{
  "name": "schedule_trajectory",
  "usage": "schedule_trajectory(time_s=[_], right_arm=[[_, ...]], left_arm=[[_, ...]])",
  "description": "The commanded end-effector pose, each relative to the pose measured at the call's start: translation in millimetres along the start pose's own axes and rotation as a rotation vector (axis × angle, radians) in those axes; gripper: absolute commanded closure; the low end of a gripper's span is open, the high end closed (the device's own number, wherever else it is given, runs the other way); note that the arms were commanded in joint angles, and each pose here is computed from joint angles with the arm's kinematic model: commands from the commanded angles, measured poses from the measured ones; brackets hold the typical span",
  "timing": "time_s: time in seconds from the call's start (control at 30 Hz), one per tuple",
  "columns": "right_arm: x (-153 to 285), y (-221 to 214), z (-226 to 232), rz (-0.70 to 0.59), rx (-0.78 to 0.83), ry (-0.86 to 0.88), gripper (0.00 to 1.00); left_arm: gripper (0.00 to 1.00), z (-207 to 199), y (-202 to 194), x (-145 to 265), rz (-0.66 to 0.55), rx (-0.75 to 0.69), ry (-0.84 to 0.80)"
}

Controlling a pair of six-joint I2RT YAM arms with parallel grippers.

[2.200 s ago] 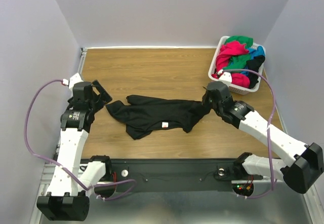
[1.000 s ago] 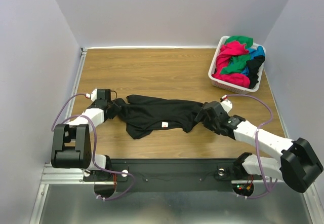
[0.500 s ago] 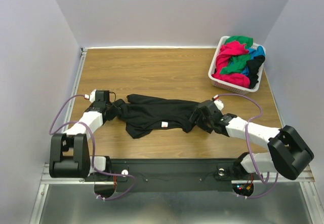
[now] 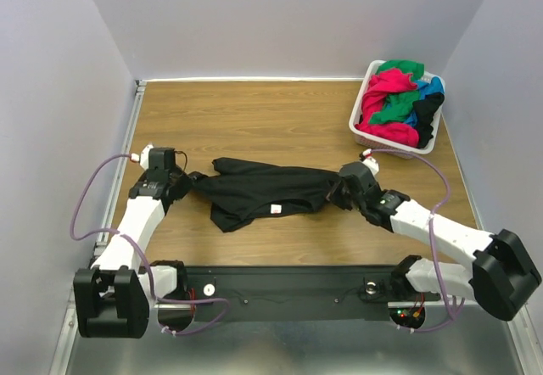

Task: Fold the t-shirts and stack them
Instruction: Flatten the tshirt out

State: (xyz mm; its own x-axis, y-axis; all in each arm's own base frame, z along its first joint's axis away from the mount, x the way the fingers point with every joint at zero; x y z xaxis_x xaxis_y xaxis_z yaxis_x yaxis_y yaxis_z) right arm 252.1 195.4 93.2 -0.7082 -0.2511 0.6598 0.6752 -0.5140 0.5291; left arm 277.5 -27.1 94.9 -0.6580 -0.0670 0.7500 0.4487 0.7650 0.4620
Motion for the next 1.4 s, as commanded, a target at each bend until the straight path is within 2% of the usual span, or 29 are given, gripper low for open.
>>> schedule_trajectory(time_s=[0.0,0.07,0.1,0.17,0.2,0.23,0.3,0.33,0.43,0.53,0.73,0.9,1.0,1.03,1.13,1.17,1.23,1.33,1.37], right_arm=[[31.1,50.6,50.7,-0.140,0.064,0.124,1.00],[49.2,68.8,68.3,-0.175,0.105,0.159,1.00],[71.3,90.2,92.2,-0.227,0.134,0.225,0.99],[97.4,113.6,114.9,-0.281,0.164,0.283,1.00],[127.8,137.5,140.1,-0.343,0.185,0.358,1.00],[142.4,147.2,150.9,-0.367,0.196,0.394,0.99],[173.6,163.0,173.7,-0.403,0.227,0.481,1.00],[200.1,177.2,189.8,-0.443,0.242,0.544,1.00],[246.9,188.2,219.6,-0.467,0.298,0.698,1.00],[269.9,188.8,231.0,-0.463,0.320,0.779,1.00],[296.2,205.7,234.4,-0.537,0.319,0.794,1.00],[258.8,228.3,238.0,-0.604,0.343,0.632,1.00],[234.8,246.6,246.2,-0.652,0.372,0.530,1.00],[217.3,252.5,259.7,-0.652,0.391,0.503,1.00],[197.7,276.3,278.0,-0.713,0.436,0.429,1.00],[196.9,292.8,298.1,-0.752,0.433,0.434,0.99],[197.1,312.6,317.1,-0.807,0.466,0.441,1.00],[212.4,336.7,352.8,-0.893,0.470,0.523,1.00],[200.9,336.6,360.9,-0.890,0.475,0.533,1.00]], left_arm=[[1.00,-49.9,42.2,49.3,-0.093,-0.021,-0.147],[1.00,-70.8,62.3,80.7,-0.153,-0.017,-0.222],[1.00,-78.8,70.7,96.1,-0.178,-0.020,-0.251],[1.00,-113.3,100.7,152.7,-0.278,-0.010,-0.399],[1.00,-123.3,110.0,173.3,-0.313,-0.014,-0.448],[1.00,-142.6,124.4,214.3,-0.367,-0.025,-0.551],[1.00,-157.1,135.9,253.5,-0.414,-0.037,-0.634],[1.00,-167.9,146.6,289.6,-0.463,-0.046,-0.703],[1.00,-178.0,157.8,344.9,-0.535,-0.060,-0.801],[1.00,-178.6,164.0,377.9,-0.593,-0.049,-0.854],[1.00,-174.0,171.6,393.7,-0.649,-0.017,-0.862],[1.00,-190.6,181.0,358.6,-0.612,-0.012,-0.819],[1.00,-214.5,199.7,335.5,-0.611,-0.019,-0.794],[1.00,-226.8,215.4,323.8,-0.638,-0.013,-0.769],[1.00,-250.8,236.7,309.5,-0.655,-0.025,-0.753],[1.00,-268.5,249.6,308.0,-0.660,-0.040,-0.757],[1.00,-287.1,262.1,318.2,-0.681,-0.065,-0.793],[1.00,-310.9,291.5,364.6,-0.801,-0.082,-0.880],[1.00,-311.5,295.8,374.5,-0.829,-0.085,-0.892]])
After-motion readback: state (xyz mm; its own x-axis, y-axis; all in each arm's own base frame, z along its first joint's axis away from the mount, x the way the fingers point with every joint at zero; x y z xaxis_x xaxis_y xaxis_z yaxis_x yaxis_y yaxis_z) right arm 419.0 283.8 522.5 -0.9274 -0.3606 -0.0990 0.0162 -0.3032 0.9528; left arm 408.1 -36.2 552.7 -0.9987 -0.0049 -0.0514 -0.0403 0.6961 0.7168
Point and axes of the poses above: each gripper's point midway between its finger pads, its own x axis back along the fingers, its own z axis along the line the jaws close on, y = z × x, the point moved 1 cm from there along x, back along the fingers, and after that the axes turned 4 degrees about x, right-handed, at the moved point
